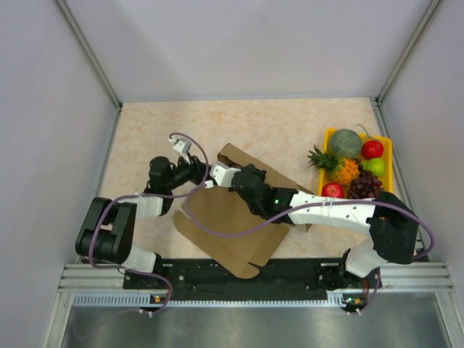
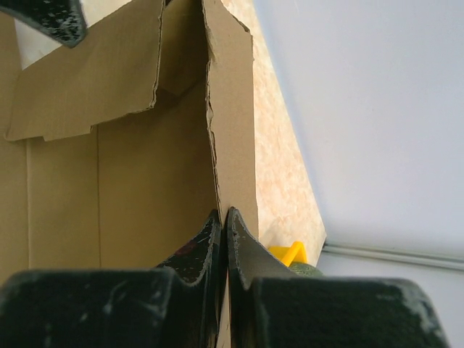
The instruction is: Fold the paper box
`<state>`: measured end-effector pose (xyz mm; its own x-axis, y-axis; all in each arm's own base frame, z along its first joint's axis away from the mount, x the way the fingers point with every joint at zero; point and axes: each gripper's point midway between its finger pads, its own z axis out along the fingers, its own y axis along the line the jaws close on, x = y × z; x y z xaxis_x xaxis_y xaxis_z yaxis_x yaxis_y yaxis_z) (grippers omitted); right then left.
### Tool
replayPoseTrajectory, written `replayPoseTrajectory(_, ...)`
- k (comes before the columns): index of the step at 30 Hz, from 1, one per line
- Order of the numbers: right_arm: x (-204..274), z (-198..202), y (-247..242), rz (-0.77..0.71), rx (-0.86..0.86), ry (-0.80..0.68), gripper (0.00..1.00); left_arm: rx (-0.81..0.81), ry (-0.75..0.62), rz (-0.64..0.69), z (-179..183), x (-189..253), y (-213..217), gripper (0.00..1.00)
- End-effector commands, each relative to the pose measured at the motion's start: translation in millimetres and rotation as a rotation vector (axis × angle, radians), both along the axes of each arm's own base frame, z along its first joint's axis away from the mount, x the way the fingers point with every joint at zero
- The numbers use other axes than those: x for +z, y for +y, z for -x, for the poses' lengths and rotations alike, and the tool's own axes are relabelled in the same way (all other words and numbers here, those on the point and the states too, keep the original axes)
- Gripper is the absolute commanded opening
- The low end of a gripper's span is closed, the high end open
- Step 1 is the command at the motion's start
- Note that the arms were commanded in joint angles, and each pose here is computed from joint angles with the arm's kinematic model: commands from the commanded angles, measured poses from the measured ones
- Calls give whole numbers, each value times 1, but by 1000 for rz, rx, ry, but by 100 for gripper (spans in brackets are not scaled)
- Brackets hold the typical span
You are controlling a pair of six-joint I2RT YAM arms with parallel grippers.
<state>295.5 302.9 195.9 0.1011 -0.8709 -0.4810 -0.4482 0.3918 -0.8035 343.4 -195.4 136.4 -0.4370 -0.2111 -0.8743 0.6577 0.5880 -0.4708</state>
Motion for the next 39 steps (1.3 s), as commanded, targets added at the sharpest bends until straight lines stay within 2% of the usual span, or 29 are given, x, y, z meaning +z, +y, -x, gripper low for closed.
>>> replayPoseTrajectory(1,-63,30,-2,115,97,206,0,59,-32,76,13,22,5,41)
replayPoseTrajectory(7,-54,34,-6,100,122,203,0,102,-101,28,17,25,11,47)
replayPoseTrajectory(13,-60,37,-3,127,141,239,0,53,-211,-62,7,25,-4,45)
replayPoseTrajectory(19,-71,42,-5,179,165,274,0,-2,-232,-92,8,18,-10,44)
replayPoseTrajectory(28,-85,46,-6,214,171,323,0,79,-252,-36,5,23,-12,43)
replayPoseTrajectory(33,-79,48,1,171,182,335,0,163,-345,-29,1,28,-12,41)
replayPoseTrajectory(39,-76,50,5,141,187,349,0,269,-418,-78,-8,32,-10,39)
